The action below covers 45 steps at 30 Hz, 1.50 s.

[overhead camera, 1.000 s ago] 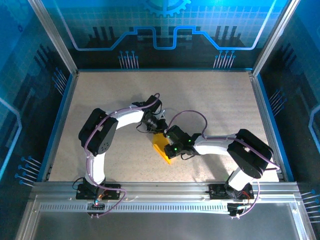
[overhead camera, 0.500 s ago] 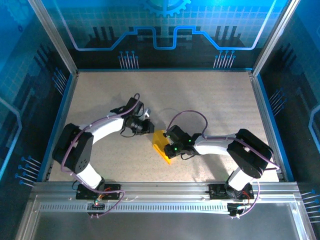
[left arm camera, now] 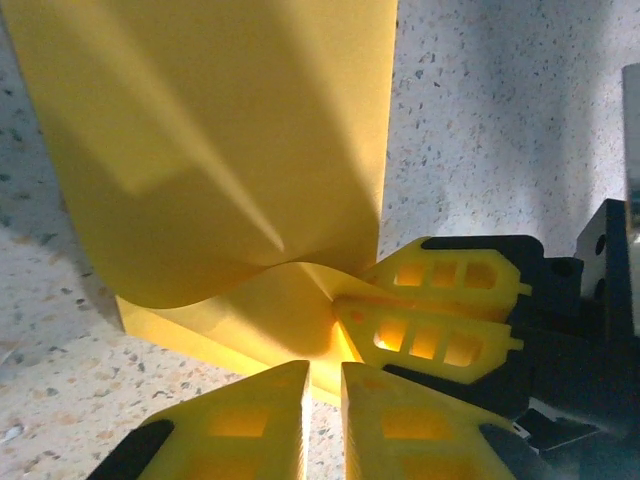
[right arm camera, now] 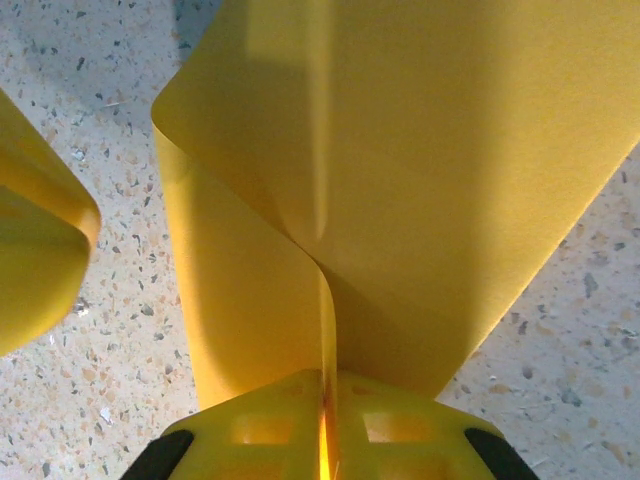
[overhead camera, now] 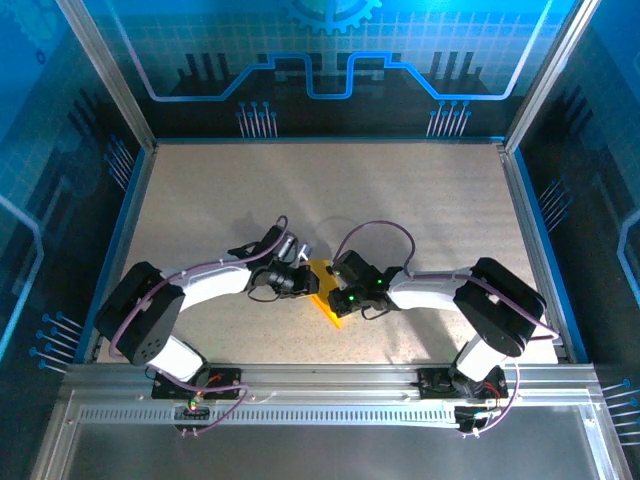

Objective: Fold a paper plane with a square sheet of paper (fold left side to right side)

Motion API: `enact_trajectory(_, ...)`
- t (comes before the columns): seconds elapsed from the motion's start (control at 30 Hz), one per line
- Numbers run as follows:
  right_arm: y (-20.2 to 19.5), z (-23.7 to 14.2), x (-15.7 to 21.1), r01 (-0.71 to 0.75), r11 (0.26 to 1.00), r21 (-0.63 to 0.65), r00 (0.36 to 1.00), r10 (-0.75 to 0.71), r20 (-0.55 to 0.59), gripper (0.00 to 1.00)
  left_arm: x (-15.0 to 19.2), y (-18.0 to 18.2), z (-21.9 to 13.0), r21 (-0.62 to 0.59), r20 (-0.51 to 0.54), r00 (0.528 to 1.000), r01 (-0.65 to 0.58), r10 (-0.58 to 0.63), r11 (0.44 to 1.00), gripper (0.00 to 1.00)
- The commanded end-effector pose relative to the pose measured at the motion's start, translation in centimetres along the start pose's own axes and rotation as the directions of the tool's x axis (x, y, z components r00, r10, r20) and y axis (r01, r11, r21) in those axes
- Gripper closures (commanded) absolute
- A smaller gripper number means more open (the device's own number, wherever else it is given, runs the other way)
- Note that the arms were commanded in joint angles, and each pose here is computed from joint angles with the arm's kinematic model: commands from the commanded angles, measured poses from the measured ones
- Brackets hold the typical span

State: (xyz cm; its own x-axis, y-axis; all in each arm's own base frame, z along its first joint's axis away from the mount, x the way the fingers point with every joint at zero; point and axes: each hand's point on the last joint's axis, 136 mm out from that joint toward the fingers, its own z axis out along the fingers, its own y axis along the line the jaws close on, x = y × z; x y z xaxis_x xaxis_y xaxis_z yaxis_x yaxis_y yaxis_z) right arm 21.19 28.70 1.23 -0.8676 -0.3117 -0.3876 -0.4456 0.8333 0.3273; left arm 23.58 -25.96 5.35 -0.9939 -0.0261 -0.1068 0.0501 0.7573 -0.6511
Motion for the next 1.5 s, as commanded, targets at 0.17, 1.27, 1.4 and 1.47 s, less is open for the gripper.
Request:
enact_trajectory(0.17, -2.5, 1.2, 3.5, -0.025, 0.996, 0.085, 0.991, 0.035, -0.126, 0.88, -0.1, -0.9, 2.1, 0.001, -0.025, 1.0, 0.008, -0.008, 1.0, 0.86)
enact_trajectory(1.27, -2.2, 0.6, 2.0, -0.027, 0.997, 0.069, 0.994, 0.034, -0.104, 0.85, 2.5, 5.0, 3.9, -0.168, -0.072, 0.995, 0.06, -0.073, 0.984, 0.91)
enact_trajectory(1.4, -2.1, 0.6, 1.9, -0.031, 0.998, 0.063, 0.994, 0.037, -0.102, 0.85, 2.6, 5.1, 3.9, -0.174, -0.071, 0.995, 0.061, -0.074, 0.983, 0.91)
enact_trajectory(1.47, -2.1, 0.5, 1.8, -0.034, 0.998, 0.061, 0.994, 0.04, -0.1, 0.85, 2.5, 5.1, 3.9, -0.175, -0.07, 0.995, 0.06, -0.073, 0.983, 0.91)
